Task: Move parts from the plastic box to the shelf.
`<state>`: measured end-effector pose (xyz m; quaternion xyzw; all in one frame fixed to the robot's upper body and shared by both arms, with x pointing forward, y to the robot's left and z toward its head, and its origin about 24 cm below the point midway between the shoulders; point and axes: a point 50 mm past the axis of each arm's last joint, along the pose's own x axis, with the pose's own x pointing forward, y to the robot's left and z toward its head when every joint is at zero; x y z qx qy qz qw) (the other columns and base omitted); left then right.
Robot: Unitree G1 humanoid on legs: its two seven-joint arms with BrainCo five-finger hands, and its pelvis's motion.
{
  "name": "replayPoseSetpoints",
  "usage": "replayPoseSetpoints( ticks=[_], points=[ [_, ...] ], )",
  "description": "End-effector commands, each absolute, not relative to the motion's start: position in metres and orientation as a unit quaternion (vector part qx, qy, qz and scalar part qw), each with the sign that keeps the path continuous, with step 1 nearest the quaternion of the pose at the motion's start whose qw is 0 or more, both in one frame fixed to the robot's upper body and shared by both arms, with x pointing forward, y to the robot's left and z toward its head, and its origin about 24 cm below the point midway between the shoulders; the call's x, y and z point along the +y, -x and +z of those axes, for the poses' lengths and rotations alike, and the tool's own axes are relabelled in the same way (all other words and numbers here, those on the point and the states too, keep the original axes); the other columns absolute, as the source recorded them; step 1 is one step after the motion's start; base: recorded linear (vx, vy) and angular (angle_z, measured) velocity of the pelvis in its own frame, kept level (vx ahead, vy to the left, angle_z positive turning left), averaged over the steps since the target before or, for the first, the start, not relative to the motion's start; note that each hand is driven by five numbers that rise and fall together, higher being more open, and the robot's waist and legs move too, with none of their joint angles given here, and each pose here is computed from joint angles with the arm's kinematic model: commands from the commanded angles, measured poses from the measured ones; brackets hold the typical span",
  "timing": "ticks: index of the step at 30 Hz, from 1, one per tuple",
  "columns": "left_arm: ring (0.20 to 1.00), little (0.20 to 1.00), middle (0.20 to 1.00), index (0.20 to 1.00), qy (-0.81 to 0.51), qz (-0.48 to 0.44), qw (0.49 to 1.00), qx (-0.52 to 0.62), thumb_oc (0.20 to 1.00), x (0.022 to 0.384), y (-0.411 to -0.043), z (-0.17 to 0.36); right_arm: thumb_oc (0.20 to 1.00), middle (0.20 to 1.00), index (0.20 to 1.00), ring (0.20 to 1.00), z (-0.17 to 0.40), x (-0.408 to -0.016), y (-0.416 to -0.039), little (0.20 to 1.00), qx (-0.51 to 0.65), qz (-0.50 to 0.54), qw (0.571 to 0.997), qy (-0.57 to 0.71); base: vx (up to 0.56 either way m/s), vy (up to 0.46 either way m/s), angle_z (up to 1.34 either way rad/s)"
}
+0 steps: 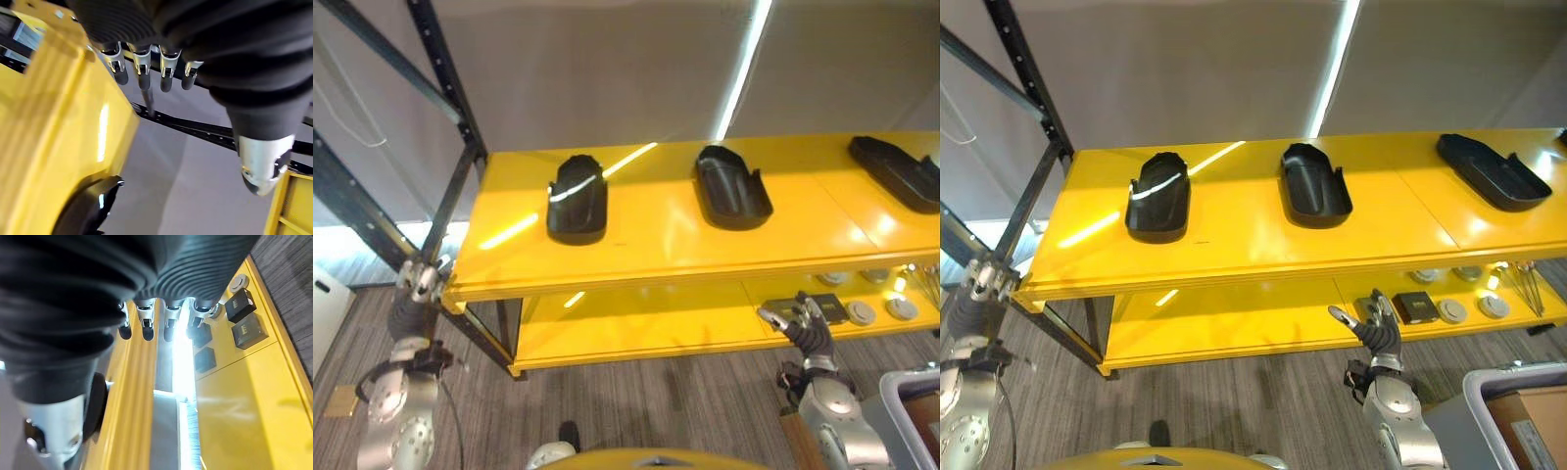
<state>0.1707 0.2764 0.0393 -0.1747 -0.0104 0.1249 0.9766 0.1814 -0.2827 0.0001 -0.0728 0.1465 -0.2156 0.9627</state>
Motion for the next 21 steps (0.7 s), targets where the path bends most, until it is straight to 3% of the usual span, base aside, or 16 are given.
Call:
replayPoseSetpoints(
  ticks=[1,8,9,12,15,18,21],
  points=[
    [1.000,1.000,1.000,1.000,0.099,0.076,0.992,-0.017,1.000,0.275,-0.187,0.048,1.000,1.000,1.000,1.000,0.012,-0.286,-0.199,1.000,0.091,-0.241,0.964,0.064,-0.03,-0.020,0.18],
    [1.000,1.000,1.000,1.000,0.007,0.121,0.971,0.208,1.000,0.283,-0.148,-0.041,1.000,1.000,1.000,1.000,-0.045,-0.309,-0.173,1.000,0.244,-0.316,0.914,0.074,-0.01,-0.012,0.02],
    [1.000,1.000,1.000,1.000,0.003,0.150,0.951,0.272,1.000,0.283,-0.120,-0.073,1.000,1.000,1.000,1.000,-0.068,-0.312,-0.156,1.000,0.304,-0.315,0.895,0.083,-0.02,-0.046,0.01],
    [1.000,1.000,1.000,1.000,0.009,0.176,0.925,0.335,1.000,0.278,-0.094,-0.102,1.000,1.000,1.000,1.000,-0.091,-0.307,-0.138,1.000,0.370,-0.302,0.876,0.073,-0.01,-0.054,0.03],
    [1.000,1.000,1.000,1.000,-0.006,0.223,0.851,0.475,1.000,0.269,-0.045,-0.144,1.000,1.000,1.000,1.000,-0.132,-0.285,-0.101,1.000,0.503,-0.239,0.824,0.105,-0.01,-0.043,0.11],
    [1.000,1.000,1.000,1.000,0.005,0.240,0.823,0.516,1.000,0.263,-0.027,-0.155,1.000,1.000,1.000,1.000,-0.153,-0.271,-0.064,1.000,0.590,-0.202,0.773,0.119,0.02,-0.007,0.07],
    [1.000,1.000,1.000,1.000,-0.002,0.229,0.826,0.515,1.000,0.260,-0.033,-0.156,1.000,1.000,1.000,1.000,-0.158,-0.265,-0.054,1.000,0.611,-0.183,0.761,0.118,0.02,0.021,-0.01]
  ],
)
